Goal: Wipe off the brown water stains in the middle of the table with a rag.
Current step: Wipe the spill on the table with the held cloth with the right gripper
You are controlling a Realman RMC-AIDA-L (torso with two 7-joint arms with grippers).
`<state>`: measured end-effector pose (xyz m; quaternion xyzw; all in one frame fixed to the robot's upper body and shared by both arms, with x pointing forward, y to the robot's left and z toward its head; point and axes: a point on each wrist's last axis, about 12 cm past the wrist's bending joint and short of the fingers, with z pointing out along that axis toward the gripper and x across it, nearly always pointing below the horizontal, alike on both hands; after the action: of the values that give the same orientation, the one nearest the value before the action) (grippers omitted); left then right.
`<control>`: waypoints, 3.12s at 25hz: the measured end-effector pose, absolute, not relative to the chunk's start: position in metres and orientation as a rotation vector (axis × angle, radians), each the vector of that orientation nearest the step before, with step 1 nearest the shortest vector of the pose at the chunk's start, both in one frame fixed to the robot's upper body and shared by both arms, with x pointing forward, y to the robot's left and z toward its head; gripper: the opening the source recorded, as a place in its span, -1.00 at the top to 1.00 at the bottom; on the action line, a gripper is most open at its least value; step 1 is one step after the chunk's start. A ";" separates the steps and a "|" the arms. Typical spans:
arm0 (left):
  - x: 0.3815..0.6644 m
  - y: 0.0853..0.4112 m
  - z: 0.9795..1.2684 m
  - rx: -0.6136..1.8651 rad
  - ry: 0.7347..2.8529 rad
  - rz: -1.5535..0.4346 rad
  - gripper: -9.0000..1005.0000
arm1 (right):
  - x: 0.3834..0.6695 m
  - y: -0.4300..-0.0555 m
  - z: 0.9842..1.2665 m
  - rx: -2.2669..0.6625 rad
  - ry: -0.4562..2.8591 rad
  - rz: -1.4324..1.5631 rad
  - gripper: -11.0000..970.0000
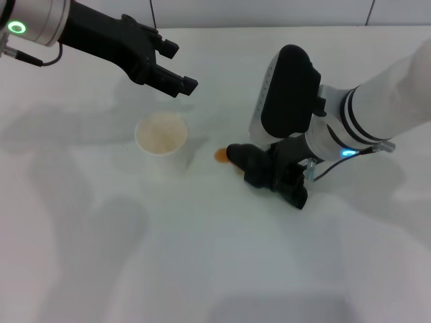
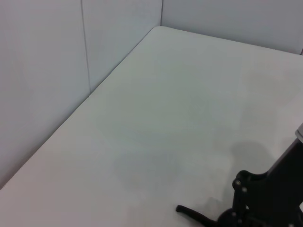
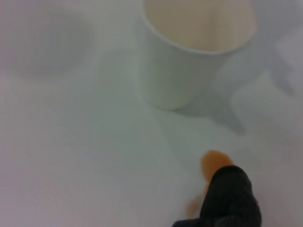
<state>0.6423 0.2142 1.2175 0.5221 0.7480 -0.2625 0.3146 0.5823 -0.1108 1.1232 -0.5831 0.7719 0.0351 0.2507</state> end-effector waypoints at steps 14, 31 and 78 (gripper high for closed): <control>0.644 0.213 1.219 1.377 1.971 -0.679 -0.72 | 0.596 -0.116 1.135 -1.433 2.027 0.087 0.83; 0.646 0.212 1.220 1.372 1.977 -0.662 -0.72 | 0.560 -0.098 1.134 -1.643 2.016 0.160 0.83; 0.648 0.210 1.221 1.375 1.974 -0.649 -0.72 | 0.565 -0.109 1.130 -1.589 1.972 0.084 0.83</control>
<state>0.6477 0.2104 1.2211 0.5231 0.7508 -0.2468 0.3191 0.5651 -0.1090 1.1295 -0.5985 0.7426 0.0315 0.2989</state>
